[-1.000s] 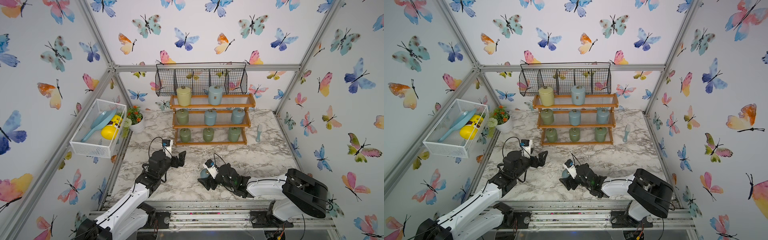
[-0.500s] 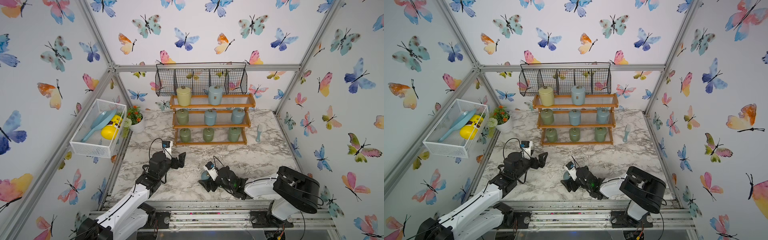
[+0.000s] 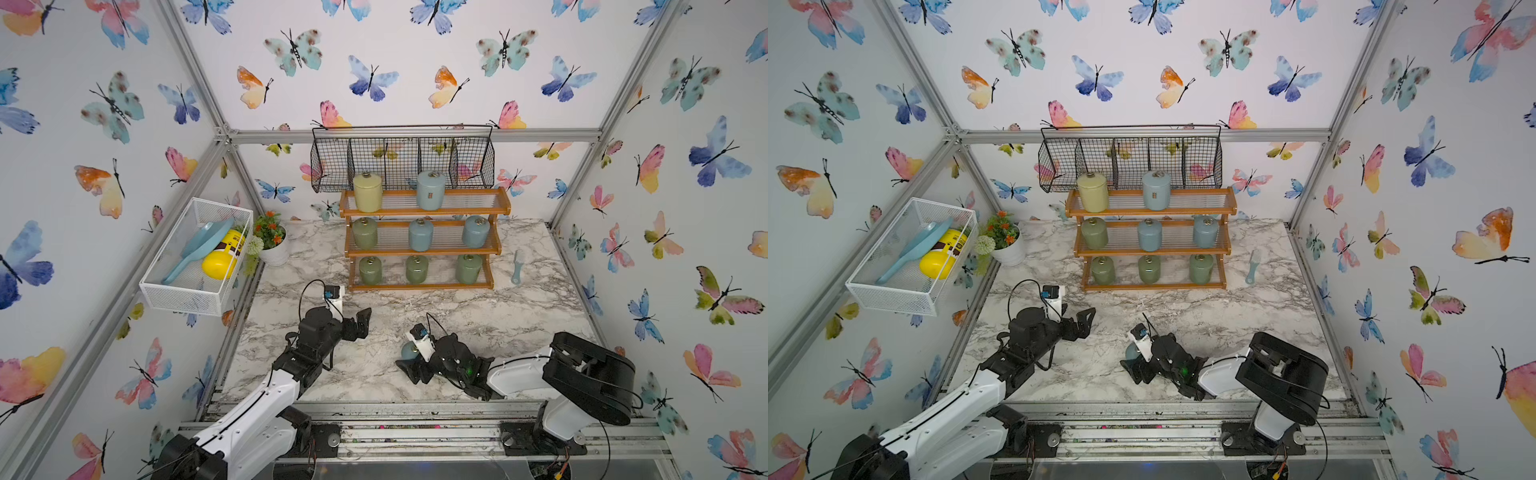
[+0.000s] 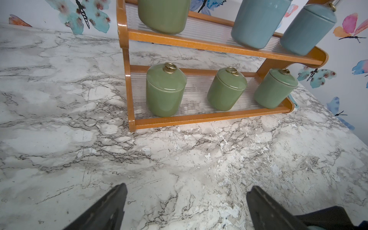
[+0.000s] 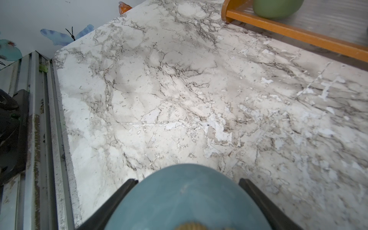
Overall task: Remove the tea canisters from the shelf
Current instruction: Place the tea canister at the center of the board.
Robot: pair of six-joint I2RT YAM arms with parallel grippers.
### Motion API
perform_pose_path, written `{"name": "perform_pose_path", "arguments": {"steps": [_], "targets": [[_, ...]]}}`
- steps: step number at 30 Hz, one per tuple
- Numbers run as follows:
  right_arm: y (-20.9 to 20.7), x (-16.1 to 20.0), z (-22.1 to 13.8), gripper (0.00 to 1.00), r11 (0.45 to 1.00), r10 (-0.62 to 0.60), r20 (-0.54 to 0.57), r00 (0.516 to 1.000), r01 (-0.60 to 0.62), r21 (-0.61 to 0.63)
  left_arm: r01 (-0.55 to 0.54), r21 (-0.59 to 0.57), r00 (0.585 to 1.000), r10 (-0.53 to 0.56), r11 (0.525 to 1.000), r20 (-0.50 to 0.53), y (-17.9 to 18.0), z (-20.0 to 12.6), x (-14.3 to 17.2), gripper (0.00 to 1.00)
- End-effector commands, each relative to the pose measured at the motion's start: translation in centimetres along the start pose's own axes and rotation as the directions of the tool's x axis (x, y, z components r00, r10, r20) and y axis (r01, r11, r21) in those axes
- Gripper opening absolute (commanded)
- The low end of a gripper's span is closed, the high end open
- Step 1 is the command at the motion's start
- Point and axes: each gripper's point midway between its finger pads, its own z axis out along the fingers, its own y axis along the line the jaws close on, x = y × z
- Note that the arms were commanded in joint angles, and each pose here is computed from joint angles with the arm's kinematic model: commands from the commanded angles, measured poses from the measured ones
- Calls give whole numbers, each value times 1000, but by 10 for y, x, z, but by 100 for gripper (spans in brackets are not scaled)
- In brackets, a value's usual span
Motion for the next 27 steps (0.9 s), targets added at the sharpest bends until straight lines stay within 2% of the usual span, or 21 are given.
{"name": "perform_pose_path", "arguments": {"steps": [1, 2, 3, 4, 23, 27], "targets": [[2, -2, -2, 76, 1000, 9, 17, 1000, -9, 10, -8, -2, 1000, 8, 1000, 17, 0, -1, -3, 99], [1, -2, -2, 80, 1000, 10, 17, 1000, -10, 11, -6, -7, 1000, 6, 1000, 16, 1, -1, -2, 98], [1, -2, -2, 92, 1000, 11, 16, 1000, -11, 13, -6, -12, 1000, 6, 1000, 16, 2, -2, -2, 99], [1, -1, -2, 99, 1000, 10, 16, 1000, -10, 16, -6, -18, 1000, 6, 1000, 18, 3, -2, -2, 99], [0, -3, -14, 100, 999, 12, 15, 1000, -13, 41, -7, -32, 999, 8, 999, 35, 4, -9, -7, 98], [0, -3, -16, 96, 999, 7, 5, 1000, -7, 46, -11, -32, 999, 12, 999, 37, 4, -9, -10, 98]]}}
